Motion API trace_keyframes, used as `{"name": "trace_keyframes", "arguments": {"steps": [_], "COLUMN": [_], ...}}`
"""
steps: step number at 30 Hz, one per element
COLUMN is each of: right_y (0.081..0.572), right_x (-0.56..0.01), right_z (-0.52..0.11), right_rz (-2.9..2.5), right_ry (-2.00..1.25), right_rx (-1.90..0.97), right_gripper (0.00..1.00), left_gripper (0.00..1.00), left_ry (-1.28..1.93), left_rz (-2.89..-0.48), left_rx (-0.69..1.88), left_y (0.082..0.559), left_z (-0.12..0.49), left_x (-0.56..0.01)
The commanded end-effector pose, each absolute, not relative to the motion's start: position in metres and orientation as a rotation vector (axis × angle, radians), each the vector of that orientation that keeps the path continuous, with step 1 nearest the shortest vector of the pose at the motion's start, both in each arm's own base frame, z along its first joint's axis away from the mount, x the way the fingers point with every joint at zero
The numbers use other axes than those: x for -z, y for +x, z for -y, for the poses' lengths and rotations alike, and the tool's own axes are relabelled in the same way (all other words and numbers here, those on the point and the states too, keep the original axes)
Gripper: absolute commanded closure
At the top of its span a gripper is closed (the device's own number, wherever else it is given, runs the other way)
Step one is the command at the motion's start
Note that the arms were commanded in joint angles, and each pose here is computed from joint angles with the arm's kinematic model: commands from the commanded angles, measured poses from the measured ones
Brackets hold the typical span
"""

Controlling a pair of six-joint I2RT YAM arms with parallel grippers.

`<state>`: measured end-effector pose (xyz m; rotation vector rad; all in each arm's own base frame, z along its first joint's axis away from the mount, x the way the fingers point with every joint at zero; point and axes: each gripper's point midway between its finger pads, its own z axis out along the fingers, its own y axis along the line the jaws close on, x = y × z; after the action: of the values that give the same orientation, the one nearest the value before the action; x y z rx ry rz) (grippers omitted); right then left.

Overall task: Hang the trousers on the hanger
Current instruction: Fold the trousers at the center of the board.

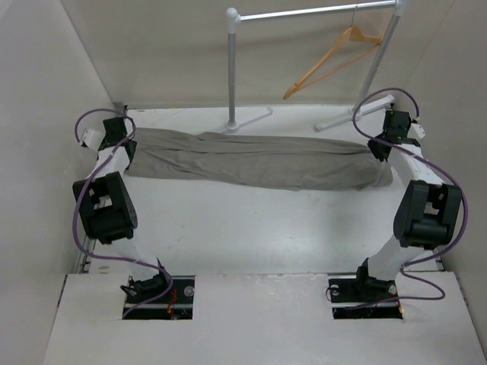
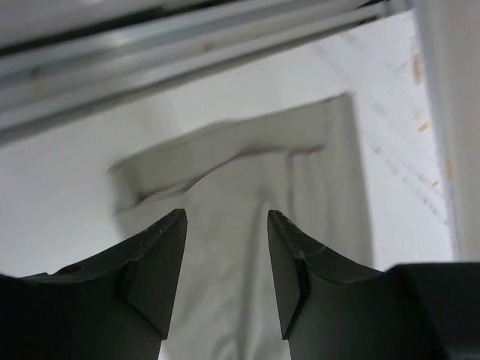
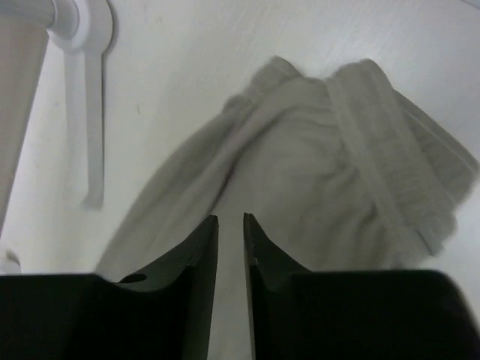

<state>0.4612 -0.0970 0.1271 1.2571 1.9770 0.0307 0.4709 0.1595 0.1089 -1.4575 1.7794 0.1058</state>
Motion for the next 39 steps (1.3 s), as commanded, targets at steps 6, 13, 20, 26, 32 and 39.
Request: {"name": "trace_keyframes", "arguments": {"steps": [6,13,20,26,32,39], "right_y": [0.419,0.412,0.387,0.355,0.352,0.379], "right_x": [-0.131,-0.131,-0.111,-0.087,-0.062,-0.057], "right_z": [0.081,0.048,0.052,0.106,0.135,0.134], "right_rz": [-1.889,-1.903,-1.918,-1.861,-1.865,-1.902], "right_ry": [1.24,1.179,1.228,1.448,1.556,1.49], "right_rx": [-0.143,-0.257,-0.214,-0.091,-0.058,-0.138], "right_gripper": [0.8,0.72,0.6,0.43,0.43,0.42], "left_gripper": [0.45,0.41,0.59,0.88,0.97,1.0], "left_ry": [-1.73,-1.773,-1.792,-1.772,-1.751,-1.733], "left_rz": [-1.69,-1.694,-1.692,-1.68,-1.665,-1.683], "left_rx": [0.129,0.181,0.213,0.23,0.231,0.247], "left_y": [0.401,0.417,0.438,0.45,0.464,0.475], "left_z": [-0.149,-0.154,-0.149,-0.154,-0.162,-0.162], "left_x": [-0.055,-0.019,-0.001,-0.01,-0.02,-0.019]}}
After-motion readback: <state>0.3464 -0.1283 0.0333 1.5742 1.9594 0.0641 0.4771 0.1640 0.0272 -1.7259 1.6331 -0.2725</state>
